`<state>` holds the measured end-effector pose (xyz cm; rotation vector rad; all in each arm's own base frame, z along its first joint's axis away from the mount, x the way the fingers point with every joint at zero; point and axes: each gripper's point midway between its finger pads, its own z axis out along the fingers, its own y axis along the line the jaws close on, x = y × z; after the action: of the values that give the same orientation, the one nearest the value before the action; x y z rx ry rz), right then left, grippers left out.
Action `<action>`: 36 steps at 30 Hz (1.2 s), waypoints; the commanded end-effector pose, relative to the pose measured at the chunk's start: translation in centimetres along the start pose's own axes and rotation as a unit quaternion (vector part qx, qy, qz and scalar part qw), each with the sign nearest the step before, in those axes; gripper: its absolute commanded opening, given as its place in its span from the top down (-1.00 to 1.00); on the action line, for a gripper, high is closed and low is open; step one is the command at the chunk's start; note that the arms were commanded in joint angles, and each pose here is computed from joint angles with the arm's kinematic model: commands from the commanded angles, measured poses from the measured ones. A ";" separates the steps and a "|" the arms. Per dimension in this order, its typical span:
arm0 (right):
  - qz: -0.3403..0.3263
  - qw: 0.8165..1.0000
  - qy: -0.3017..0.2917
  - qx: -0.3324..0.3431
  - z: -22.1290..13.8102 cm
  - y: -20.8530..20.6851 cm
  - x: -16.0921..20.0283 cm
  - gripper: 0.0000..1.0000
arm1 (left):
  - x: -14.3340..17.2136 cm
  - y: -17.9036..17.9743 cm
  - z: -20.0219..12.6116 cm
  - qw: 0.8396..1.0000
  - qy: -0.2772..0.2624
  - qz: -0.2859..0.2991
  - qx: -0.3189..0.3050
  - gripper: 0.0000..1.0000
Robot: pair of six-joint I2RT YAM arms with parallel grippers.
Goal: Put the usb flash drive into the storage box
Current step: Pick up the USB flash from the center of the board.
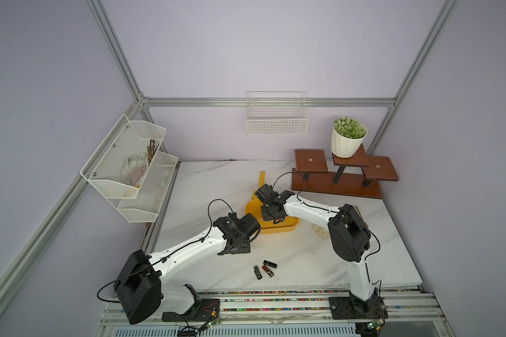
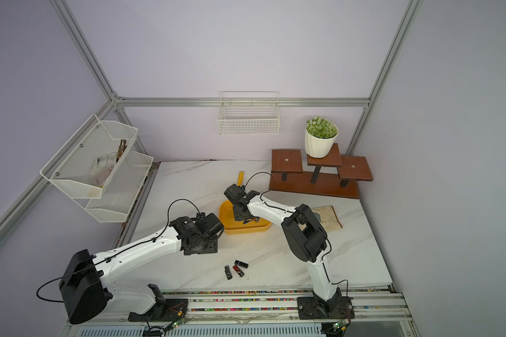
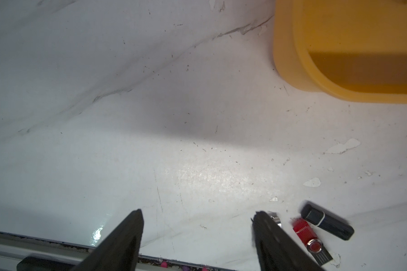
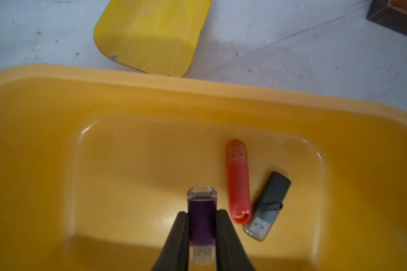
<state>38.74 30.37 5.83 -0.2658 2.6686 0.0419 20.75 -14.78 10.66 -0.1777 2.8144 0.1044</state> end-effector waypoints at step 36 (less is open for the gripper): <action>0.073 0.985 -0.152 0.042 -10.4 -8.7 -8.5 -0.17 | 4.6 -4.6 -0.2 0.998 0.036 -0.028 0.047 -0.55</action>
<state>43.67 24.77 17.96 -0.0648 2.3981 0.0744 16.97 -18.21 9.25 -0.1680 2.8813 0.0242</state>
